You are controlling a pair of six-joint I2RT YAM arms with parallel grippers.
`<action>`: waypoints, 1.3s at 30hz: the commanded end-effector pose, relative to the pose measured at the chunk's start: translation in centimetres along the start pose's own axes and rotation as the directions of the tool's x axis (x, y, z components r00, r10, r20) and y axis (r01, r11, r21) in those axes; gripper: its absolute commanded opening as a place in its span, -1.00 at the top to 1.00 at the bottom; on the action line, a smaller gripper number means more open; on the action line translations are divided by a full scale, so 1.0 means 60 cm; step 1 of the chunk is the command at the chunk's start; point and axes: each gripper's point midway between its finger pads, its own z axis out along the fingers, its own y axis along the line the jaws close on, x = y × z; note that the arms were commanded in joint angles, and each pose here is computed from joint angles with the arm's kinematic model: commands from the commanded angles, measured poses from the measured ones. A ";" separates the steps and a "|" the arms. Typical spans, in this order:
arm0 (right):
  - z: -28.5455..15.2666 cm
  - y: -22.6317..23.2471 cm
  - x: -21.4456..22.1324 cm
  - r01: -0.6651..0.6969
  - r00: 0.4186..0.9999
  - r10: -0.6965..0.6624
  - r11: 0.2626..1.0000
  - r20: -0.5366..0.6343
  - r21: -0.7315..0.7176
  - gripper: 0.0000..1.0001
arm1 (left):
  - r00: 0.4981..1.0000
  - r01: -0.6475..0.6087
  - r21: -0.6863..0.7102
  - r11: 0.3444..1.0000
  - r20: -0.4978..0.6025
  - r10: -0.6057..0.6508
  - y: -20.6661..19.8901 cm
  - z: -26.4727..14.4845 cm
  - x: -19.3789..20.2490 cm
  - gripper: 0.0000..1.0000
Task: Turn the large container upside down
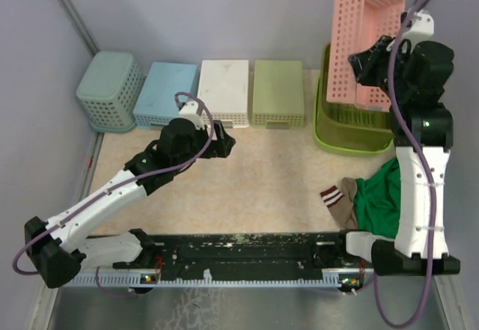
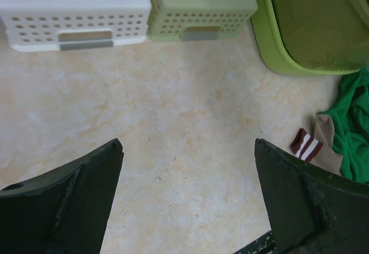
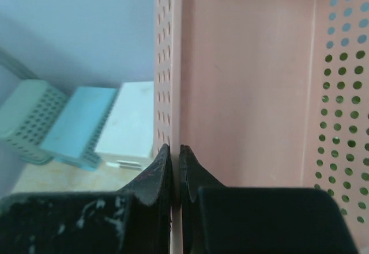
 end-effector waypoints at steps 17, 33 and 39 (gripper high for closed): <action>-0.141 0.435 0.194 -0.485 0.875 0.216 0.365 -0.434 -0.795 1.00 | 0.809 0.179 -0.245 0.953 0.588 0.000 0.113 -0.313 -0.310 -1.00; -0.135 0.452 0.351 -0.879 0.385 0.329 -0.155 -0.862 -0.451 1.00 | 0.875 0.063 -0.229 0.971 0.481 0.057 0.090 -0.259 -0.282 -1.00; -0.090 0.397 0.450 -0.956 0.144 0.456 -0.164 -0.878 -0.241 1.00 | 0.906 0.030 -0.213 0.977 0.418 0.063 0.082 -0.223 -0.259 -1.00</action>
